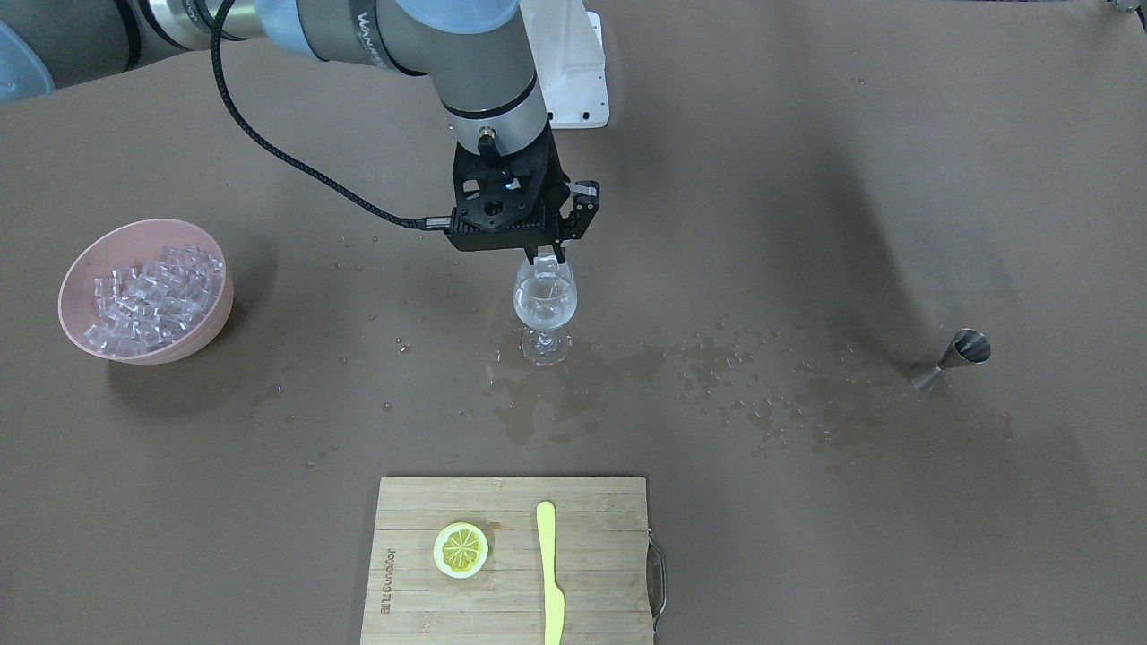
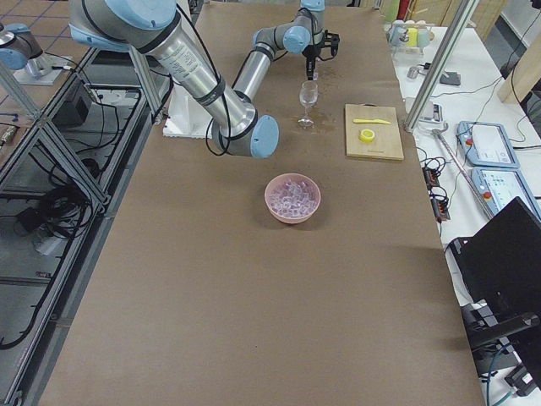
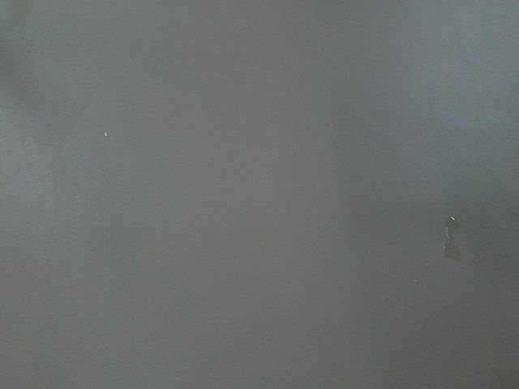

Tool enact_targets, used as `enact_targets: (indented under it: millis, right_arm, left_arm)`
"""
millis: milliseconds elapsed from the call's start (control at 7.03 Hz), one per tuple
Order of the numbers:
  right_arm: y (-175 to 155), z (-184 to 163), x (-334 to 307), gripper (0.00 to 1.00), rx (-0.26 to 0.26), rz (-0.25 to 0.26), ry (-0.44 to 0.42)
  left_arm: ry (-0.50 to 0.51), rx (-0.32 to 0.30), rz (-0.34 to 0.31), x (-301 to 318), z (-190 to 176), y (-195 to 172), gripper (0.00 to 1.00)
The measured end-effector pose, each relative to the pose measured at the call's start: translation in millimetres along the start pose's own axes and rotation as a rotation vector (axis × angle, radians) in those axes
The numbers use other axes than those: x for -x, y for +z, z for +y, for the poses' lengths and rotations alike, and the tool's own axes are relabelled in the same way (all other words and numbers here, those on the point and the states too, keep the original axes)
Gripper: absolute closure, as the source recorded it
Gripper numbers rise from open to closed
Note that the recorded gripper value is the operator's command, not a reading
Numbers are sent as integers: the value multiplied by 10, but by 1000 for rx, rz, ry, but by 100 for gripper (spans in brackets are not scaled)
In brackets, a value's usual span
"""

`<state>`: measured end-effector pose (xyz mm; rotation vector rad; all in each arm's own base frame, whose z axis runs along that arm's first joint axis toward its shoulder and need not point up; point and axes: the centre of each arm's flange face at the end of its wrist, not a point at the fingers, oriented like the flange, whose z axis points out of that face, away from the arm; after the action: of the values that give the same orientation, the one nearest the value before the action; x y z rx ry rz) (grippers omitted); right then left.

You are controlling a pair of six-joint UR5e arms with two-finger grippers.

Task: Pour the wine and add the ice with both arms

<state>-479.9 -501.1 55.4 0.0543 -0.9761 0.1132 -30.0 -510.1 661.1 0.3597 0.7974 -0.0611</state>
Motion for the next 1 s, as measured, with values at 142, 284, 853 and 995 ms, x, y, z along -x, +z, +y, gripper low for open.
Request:
enact_targets:
  millis: [142, 284, 853, 995]
  right_arm:
    - [13, 16, -9, 2, 2, 0, -1]
    - [33, 38, -7, 1, 3, 2, -4]
    - [14, 95, -157, 1, -1, -1, -18]
    - [-35, 69, -526, 1, -1, 3, -29]
  left_arm:
    - [-2, 1, 0, 3, 1, 2, 1]
    - [-3, 1, -1, 8, 2, 3, 1]
    - [-7, -1, 1, -7, -11, -2, 1]
    - [-8, -3, 2, -23, -34, -9, 1]
